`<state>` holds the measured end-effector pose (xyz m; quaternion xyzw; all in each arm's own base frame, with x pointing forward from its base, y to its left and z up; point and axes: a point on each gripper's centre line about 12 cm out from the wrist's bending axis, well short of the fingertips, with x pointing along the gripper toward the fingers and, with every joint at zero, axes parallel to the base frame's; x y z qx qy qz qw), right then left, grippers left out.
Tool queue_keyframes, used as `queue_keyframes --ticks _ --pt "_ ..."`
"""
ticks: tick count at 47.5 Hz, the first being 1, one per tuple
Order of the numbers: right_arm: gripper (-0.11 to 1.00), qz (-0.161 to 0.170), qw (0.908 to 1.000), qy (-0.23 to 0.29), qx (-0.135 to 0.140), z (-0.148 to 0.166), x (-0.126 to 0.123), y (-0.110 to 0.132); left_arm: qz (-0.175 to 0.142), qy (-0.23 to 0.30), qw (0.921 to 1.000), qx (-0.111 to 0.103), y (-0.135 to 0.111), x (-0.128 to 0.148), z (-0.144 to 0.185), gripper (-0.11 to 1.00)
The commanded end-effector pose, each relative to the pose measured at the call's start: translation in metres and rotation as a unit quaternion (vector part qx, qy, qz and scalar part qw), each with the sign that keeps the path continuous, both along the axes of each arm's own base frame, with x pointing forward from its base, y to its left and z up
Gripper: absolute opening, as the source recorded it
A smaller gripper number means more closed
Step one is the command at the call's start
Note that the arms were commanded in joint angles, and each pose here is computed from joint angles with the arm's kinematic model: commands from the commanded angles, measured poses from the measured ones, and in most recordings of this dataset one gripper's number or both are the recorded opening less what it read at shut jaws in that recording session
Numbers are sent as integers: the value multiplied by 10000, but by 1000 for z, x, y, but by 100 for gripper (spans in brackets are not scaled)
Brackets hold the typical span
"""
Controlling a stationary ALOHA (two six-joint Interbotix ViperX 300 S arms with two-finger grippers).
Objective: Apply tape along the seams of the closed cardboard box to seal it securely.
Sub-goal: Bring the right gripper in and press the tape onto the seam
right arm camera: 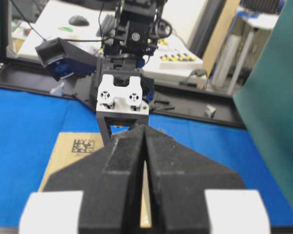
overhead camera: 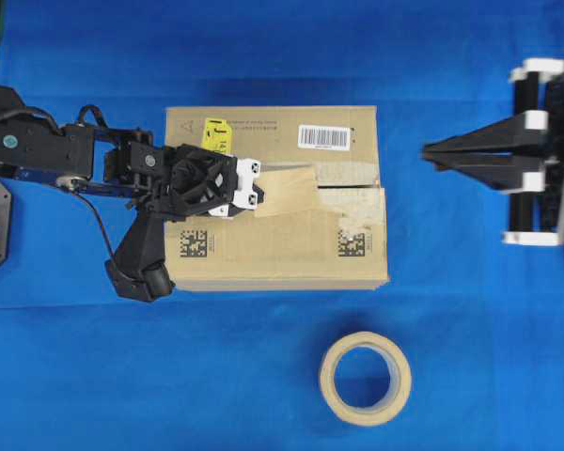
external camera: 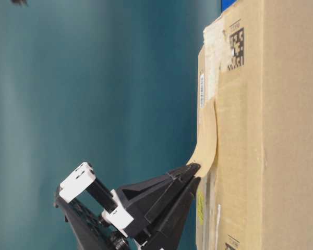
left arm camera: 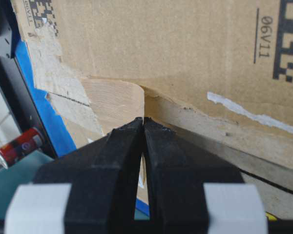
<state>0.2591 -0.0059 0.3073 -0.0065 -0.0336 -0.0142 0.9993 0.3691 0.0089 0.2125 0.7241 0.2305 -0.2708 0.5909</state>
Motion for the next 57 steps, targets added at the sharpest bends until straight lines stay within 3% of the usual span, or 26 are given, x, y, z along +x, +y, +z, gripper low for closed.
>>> queue_keyframes --ticks 1,4,9,12,20,40,57 --pt "1 -49 9998 -187 85 11 13 -3 11 -161 9999 -7 0 0 11 0" --pt "15 -69 9997 -182 160 9 23 -5 16 -169 9999 -13 0 1 11 0" --pt "49 -124 9997 -100 191 3 35 -8 8 -161 9999 -13 -1 1 11 0" --pt "62 -141 9997 7 202 -2 44 -10 8 -169 9999 -13 -1 1 11 0" --pt "46 -154 9993 267 218 -16 64 -11 0 -146 9999 -31 -2 0 10 0" --pt "46 -202 9929 1136 294 -74 114 -14 7 -139 9999 -49 -3 0 10 0" --pt "47 -245 9866 1574 346 -108 122 -16 12 -124 9999 -55 -3 0 9 0"
